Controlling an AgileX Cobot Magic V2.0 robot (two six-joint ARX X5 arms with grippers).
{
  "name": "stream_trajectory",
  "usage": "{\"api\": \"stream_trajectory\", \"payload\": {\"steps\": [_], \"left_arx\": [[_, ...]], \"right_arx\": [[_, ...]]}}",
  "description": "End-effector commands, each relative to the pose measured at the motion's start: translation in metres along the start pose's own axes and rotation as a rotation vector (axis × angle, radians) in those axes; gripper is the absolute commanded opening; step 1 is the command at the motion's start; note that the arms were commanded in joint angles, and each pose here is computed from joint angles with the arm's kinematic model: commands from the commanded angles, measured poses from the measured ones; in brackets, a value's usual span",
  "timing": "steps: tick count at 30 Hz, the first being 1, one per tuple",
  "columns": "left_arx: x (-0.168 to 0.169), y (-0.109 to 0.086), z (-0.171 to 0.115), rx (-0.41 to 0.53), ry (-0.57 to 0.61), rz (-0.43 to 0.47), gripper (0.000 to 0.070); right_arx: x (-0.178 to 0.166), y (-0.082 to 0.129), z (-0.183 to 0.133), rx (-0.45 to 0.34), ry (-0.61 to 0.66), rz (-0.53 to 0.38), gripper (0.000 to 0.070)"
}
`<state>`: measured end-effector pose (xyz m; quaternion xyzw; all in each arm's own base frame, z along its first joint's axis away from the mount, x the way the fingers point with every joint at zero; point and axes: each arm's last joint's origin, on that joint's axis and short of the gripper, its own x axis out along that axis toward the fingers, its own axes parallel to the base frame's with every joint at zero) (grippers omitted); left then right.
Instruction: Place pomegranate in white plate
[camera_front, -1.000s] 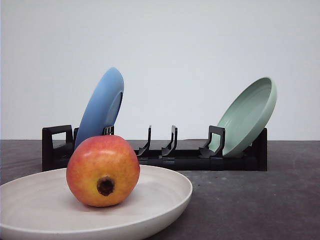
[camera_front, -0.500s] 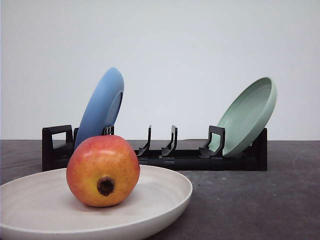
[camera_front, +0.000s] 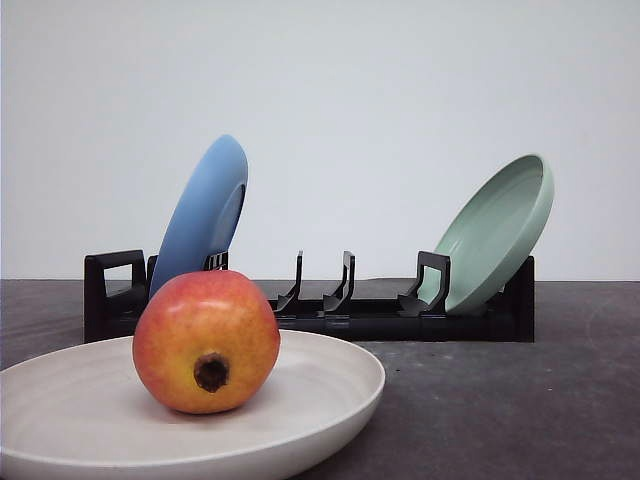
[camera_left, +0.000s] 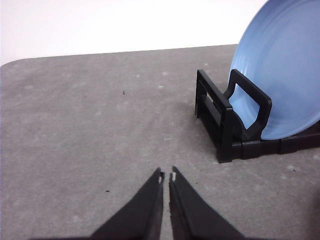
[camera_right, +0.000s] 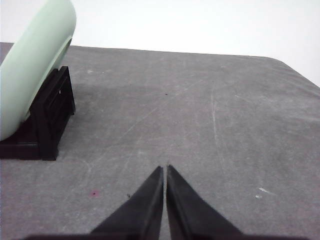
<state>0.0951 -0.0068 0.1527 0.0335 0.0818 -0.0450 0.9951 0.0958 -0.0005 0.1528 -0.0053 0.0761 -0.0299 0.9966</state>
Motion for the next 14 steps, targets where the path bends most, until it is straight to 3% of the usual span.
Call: {"api": "stream_trajectory", "payload": {"steps": [1,14], "left_arx": [[0.0009,-0.0002,-0.0034,0.010,0.012,-0.005,0.0000],[0.0009,-0.0002,-0.0034,0.010,0.012,-0.005,0.0000]], "right_arx": [[0.0004,-0.0002,-0.0008,0.007,-0.003,-0.003,0.0002],[0.0004,-0.0002,-0.0008,0.007,-0.003,-0.003,0.0002]]}}
